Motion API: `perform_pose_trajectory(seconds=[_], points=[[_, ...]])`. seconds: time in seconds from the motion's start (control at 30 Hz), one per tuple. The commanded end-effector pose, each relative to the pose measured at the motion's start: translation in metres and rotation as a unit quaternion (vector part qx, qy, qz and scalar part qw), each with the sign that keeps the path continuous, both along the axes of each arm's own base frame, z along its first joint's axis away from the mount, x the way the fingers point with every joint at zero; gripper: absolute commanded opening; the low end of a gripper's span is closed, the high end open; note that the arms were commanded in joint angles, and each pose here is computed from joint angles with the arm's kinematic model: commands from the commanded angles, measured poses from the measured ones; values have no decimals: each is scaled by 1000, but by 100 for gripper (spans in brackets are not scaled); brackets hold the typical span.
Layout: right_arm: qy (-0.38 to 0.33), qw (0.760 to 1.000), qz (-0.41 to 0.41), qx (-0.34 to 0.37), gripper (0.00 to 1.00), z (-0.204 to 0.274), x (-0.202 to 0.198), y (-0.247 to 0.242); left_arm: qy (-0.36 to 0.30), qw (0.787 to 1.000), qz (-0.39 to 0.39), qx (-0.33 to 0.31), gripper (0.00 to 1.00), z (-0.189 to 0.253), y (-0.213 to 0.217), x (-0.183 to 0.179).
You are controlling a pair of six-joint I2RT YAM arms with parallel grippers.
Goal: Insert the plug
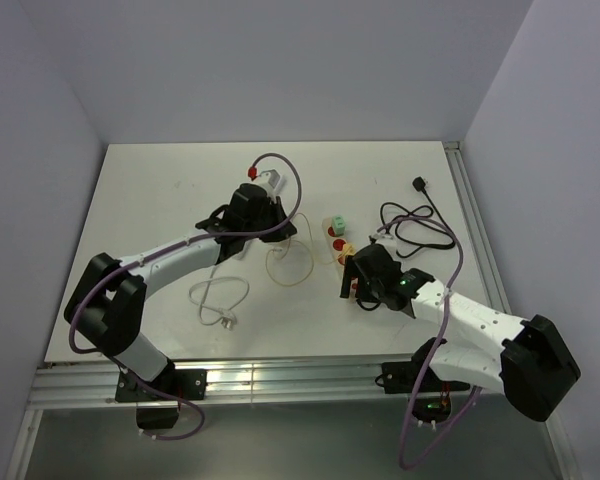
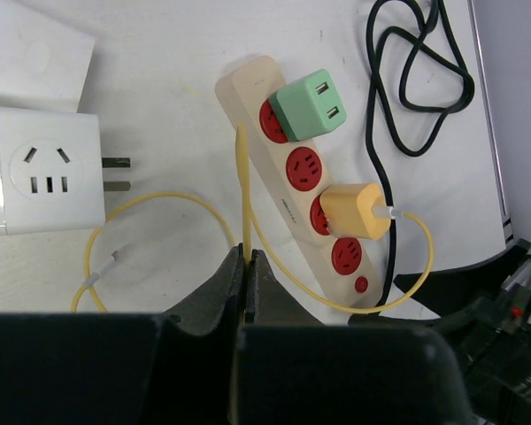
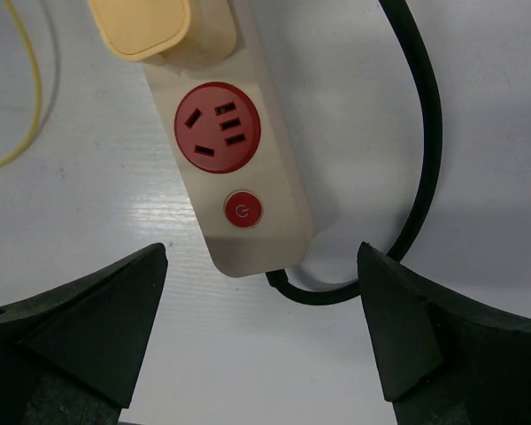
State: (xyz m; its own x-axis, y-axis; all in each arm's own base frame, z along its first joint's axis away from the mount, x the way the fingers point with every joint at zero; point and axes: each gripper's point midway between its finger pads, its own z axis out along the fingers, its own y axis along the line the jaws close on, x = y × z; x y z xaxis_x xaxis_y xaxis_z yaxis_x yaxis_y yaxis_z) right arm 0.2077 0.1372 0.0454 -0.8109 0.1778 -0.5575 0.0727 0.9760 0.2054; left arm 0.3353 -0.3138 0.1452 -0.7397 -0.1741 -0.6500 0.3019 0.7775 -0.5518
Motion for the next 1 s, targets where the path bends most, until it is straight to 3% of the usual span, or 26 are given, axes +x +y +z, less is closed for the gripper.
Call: perform_pose_trajectory(seconds=[0.0,0.2,0.47,0.57,0.77,0.97], points=[[-23,1000,-10,5,94,3,13,7,-22,999,-12,-26,0,26,-11,7],[-6,999,1,-41,92,-1,26,12,-26,999,-16,-31,0,31,-12,15],[24,995,27,-89,66,-15,38,20,-26,999,-27,-25,0,39,-14,17],[30,995,24,-97,48,-17,40,20,-27,999,-24,-26,0,41,-15,23],[14,996,-1,-93,37,-9,68,18,-43,997,-37,-44,0,46,-32,43],[0,994,-55,-92,31,11,121,-10,-85,990,-68,-88,0,57,-76,91]])
